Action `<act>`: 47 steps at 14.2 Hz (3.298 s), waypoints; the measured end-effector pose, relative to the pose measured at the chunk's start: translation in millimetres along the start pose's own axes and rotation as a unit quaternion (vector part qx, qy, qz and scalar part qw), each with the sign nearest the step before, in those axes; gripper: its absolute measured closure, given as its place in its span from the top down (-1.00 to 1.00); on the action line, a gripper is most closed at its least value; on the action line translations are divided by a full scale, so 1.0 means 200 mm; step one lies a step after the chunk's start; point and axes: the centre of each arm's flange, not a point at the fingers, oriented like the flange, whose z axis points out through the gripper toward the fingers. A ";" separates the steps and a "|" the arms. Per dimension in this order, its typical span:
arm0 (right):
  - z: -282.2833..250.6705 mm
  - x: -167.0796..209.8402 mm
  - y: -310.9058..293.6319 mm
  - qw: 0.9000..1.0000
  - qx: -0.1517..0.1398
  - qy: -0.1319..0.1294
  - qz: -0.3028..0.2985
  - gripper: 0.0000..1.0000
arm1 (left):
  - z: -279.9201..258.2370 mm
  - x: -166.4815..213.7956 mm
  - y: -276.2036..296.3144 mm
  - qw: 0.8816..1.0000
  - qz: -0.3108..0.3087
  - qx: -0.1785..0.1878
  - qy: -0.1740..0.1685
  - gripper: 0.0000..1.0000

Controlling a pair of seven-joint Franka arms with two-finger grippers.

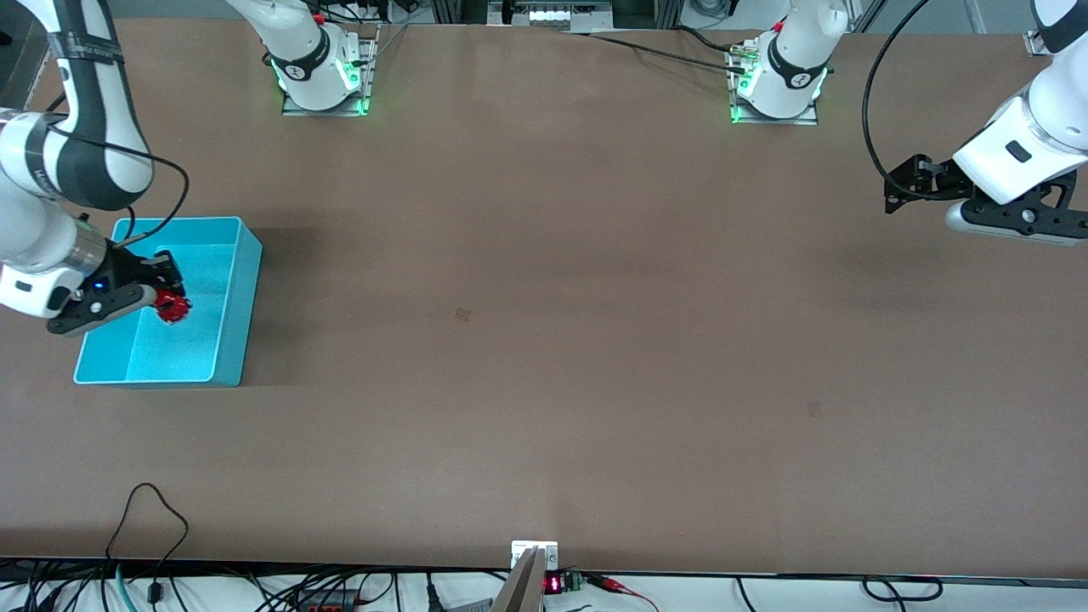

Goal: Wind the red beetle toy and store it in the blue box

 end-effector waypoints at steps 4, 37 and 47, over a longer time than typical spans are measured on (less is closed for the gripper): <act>0.16 -0.20 0.19 0.995 0.008 -0.030 0.100 -0.12 | 0.00 0.00 0.01 1.000 0.002 0.000 0.000 1.00; 0.39 -0.23 0.15 0.978 -0.010 -0.011 0.207 1.00 | 0.02 0.09 0.00 1.000 0.003 -0.002 0.000 1.00; -0.97 -0.13 -0.20 0.983 0.007 -0.013 0.182 1.00 | 0.05 0.11 0.01 1.000 0.004 -0.003 -0.006 1.00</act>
